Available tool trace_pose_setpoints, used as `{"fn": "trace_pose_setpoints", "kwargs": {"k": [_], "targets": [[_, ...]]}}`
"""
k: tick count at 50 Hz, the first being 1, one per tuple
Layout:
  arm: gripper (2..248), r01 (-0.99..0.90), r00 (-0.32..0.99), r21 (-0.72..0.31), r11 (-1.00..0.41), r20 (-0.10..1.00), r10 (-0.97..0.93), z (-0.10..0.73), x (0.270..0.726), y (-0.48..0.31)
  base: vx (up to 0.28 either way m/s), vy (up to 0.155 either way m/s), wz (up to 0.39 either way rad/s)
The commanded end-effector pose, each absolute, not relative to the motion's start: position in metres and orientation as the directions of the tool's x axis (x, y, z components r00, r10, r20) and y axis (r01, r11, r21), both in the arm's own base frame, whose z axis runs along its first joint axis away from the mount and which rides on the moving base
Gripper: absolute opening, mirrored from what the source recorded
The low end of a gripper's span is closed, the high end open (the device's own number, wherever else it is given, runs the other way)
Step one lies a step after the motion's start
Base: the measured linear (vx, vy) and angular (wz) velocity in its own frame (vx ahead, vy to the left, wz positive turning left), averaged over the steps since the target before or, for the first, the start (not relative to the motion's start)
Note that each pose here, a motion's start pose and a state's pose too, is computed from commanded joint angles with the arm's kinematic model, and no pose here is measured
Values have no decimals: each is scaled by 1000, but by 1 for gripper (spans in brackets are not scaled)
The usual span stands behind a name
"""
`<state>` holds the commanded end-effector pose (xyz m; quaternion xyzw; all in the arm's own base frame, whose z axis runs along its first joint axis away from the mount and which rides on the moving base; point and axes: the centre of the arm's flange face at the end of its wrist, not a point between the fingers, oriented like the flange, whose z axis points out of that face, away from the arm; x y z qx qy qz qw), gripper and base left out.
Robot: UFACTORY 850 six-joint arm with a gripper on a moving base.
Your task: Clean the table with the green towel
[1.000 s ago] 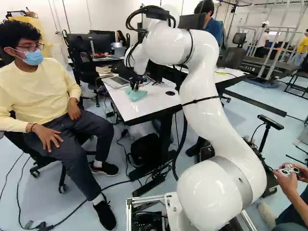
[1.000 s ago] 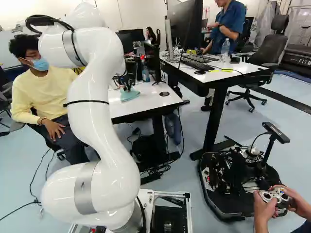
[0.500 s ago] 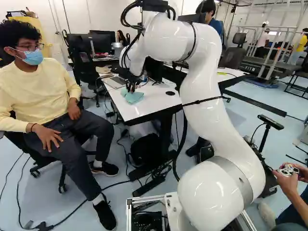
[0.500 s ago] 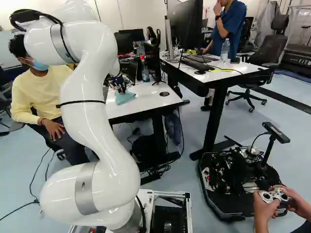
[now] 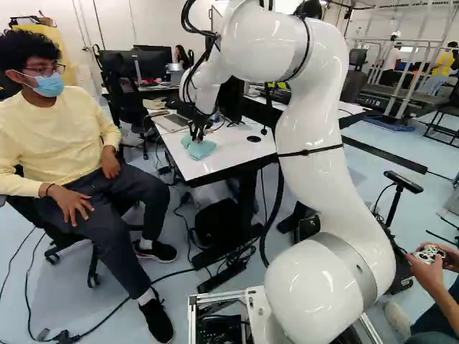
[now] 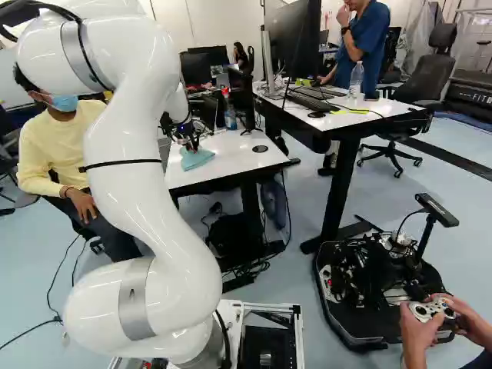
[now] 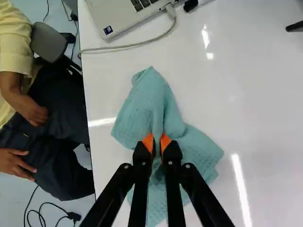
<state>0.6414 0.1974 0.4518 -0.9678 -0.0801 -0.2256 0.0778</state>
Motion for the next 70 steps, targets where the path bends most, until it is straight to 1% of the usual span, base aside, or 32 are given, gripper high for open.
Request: {"fn": "trace_pose_setpoints", "kwargs": {"k": [30, 50, 70], "targets": [[44, 108, 897, -113, -988, 439, 48, 453, 643, 141, 0, 0, 0], [44, 73, 888, -115, -991, 459, 12, 451, 673, 121, 0, 0, 0], [44, 86, 873, -118, -989, 487, 17, 448, 703, 133, 0, 0, 0]]}}
